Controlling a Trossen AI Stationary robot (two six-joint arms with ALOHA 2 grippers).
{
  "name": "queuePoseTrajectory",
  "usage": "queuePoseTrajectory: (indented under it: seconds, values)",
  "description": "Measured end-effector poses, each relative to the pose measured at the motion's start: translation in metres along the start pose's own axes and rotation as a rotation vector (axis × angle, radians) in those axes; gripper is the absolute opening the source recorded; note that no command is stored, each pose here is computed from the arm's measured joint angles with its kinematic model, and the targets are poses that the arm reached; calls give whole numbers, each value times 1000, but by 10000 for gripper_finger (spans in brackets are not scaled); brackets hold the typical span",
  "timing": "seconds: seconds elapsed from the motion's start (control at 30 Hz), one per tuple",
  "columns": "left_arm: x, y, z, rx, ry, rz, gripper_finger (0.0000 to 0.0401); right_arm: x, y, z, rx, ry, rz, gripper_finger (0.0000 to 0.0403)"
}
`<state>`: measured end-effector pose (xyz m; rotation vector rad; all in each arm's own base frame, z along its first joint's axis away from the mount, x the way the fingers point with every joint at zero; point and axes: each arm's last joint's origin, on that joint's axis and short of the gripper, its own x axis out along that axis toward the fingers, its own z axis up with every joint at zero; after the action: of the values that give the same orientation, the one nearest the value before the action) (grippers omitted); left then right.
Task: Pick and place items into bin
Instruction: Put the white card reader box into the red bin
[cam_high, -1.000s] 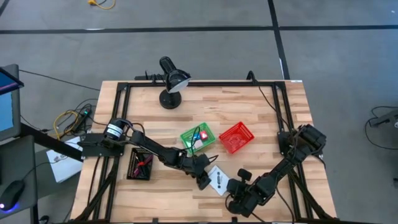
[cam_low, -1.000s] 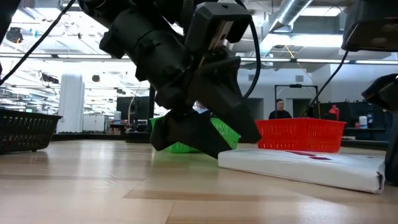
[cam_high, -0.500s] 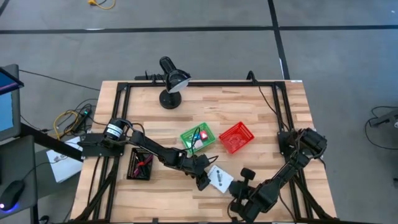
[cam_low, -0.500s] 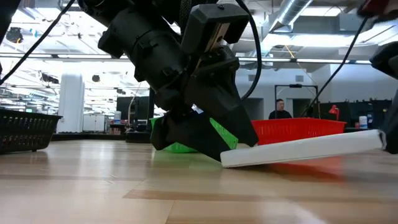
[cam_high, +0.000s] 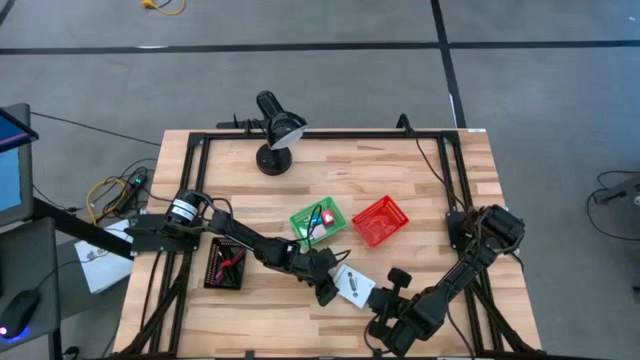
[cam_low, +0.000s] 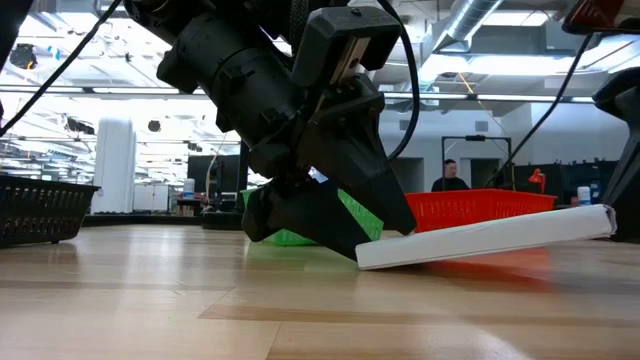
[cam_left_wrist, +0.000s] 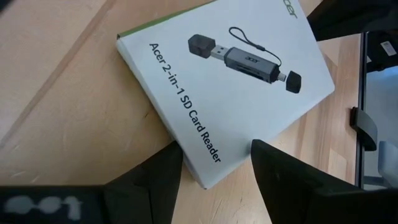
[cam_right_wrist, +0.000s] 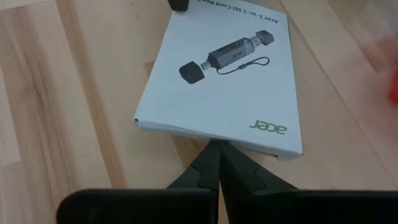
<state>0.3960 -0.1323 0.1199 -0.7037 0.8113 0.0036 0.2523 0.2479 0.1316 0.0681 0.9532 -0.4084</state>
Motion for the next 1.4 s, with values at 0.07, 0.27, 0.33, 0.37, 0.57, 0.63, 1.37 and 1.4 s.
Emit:
queuePoseTrajectory:
  seconds: [0.07, 0.27, 0.33, 0.37, 0.57, 0.63, 1.37, 1.4]
  values:
    - [0, 0, 0, 0, -1, 0, 183, 0, 0, 1, 7, -3, 5, 1]
    - [0, 0, 0, 0, -3, -3, 183, 1, 4, 4, -12, -22, 37, 4]
    - [0, 0, 0, 0, -5, -2, 183, 1, 6, 5, -58, -31, 54, 11]
    - [0, 0, 0, 0, -7, -1, 183, 0, 6, 6, -79, -33, 61, 16]
    - [0, 0, 1, -1, -11, 1, 183, 0, 7, 6, -174, -40, 61, 59]
    - [0, 0, 1, -1, -11, 0, 183, 1, 7, 6, -216, -41, 59, 73]
    - [0, 0, 0, -9, 27, -30, 183, 3, 8, 12, -397, -163, -4, 109]
    - [0, 0, 0, -9, 27, -30, 183, 3, 9, 13, -406, -175, -10, 109]
